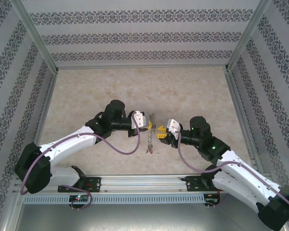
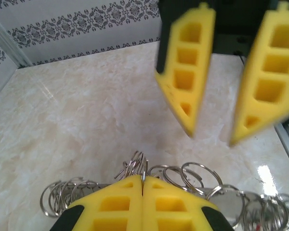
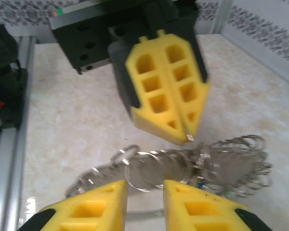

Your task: Put the keys on the keyring

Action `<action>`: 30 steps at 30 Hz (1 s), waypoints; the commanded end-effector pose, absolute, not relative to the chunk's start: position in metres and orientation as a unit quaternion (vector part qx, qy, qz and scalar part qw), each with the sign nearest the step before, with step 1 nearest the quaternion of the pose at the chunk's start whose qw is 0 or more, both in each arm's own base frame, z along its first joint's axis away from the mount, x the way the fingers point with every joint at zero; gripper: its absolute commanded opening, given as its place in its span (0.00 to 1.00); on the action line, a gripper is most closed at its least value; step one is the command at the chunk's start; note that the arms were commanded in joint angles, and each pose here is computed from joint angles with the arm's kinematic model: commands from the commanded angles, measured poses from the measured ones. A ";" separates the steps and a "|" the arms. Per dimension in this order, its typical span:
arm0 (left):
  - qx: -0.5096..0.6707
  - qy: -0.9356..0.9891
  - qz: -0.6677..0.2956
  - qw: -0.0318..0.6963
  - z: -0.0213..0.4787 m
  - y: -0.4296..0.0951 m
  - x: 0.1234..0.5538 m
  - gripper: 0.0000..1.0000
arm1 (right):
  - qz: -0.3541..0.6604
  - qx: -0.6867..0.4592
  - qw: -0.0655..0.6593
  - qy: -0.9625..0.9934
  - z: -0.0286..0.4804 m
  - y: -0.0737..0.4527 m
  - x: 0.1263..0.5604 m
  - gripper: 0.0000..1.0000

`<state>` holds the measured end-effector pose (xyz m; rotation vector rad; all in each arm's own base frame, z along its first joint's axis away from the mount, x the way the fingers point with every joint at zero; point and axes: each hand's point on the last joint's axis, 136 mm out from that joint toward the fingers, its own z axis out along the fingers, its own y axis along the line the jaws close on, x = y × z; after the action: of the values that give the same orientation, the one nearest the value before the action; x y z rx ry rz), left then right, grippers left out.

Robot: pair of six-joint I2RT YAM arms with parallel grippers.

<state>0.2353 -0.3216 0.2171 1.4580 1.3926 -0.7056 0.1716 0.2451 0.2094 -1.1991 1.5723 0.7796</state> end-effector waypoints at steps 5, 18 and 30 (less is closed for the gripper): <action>0.597 0.536 -0.329 0.498 0.244 -0.324 0.224 0.00 | 0.315 -0.487 0.501 0.642 0.198 0.254 0.169 0.32; 0.659 0.480 -0.348 0.464 0.247 -0.319 0.193 0.00 | 0.388 -0.546 0.463 0.580 0.215 0.250 0.158 0.48; 0.675 0.463 -0.357 0.450 0.250 -0.317 0.182 0.00 | 0.307 -0.444 0.510 0.670 0.205 0.238 0.210 0.41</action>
<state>0.1898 -0.3171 0.2229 1.6603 1.2676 -0.8682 0.1981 0.2415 0.2044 -1.1523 1.5789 0.7879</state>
